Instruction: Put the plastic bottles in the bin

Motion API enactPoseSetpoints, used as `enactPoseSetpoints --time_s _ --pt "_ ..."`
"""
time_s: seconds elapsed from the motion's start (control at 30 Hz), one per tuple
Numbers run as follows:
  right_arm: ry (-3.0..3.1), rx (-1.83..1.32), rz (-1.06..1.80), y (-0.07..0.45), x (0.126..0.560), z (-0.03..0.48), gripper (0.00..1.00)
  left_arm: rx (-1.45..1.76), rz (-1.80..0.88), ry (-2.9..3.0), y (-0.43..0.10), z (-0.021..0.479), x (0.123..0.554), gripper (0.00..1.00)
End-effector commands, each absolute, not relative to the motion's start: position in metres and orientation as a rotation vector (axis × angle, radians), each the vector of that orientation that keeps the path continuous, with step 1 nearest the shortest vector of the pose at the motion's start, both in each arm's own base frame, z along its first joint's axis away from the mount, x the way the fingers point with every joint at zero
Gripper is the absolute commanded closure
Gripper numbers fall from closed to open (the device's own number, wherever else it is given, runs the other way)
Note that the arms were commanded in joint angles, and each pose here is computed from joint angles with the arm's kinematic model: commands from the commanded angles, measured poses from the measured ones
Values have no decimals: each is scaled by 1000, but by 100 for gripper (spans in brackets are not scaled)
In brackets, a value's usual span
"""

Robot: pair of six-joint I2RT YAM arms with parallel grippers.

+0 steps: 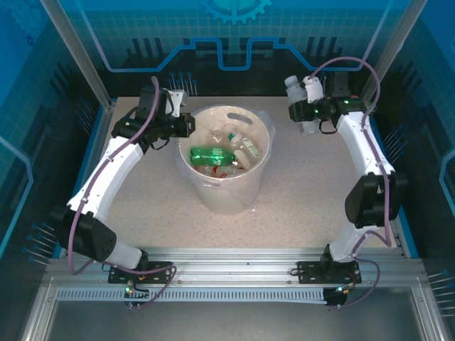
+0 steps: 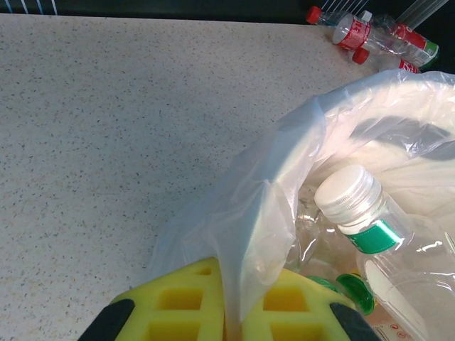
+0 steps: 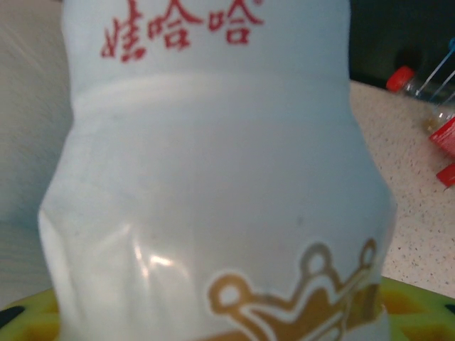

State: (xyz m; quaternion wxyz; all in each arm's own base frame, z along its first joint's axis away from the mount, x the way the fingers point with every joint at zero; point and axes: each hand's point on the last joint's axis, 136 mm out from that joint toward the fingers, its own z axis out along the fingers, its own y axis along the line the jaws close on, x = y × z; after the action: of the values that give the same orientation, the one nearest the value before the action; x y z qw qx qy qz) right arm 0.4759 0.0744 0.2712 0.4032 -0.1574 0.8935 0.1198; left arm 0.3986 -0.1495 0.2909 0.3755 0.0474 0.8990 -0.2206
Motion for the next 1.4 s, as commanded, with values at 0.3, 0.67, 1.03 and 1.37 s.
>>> enactPoseSetpoints --time_s 0.3,0.67,1.03,1.37 --pt "1841 -578 450 171 399 422 48 121 -641 2444 -174 264 390 100" --pt "1739 -912 635 286 341 424 48 110 -637 2429 -177 267 391 100" --pt "1833 -1030 754 338 326 365 48 112 -622 2403 -176 274 393 100" --pt "1898 -1028 752 333 317 336 33 114 -608 2389 -174 275 393 100"
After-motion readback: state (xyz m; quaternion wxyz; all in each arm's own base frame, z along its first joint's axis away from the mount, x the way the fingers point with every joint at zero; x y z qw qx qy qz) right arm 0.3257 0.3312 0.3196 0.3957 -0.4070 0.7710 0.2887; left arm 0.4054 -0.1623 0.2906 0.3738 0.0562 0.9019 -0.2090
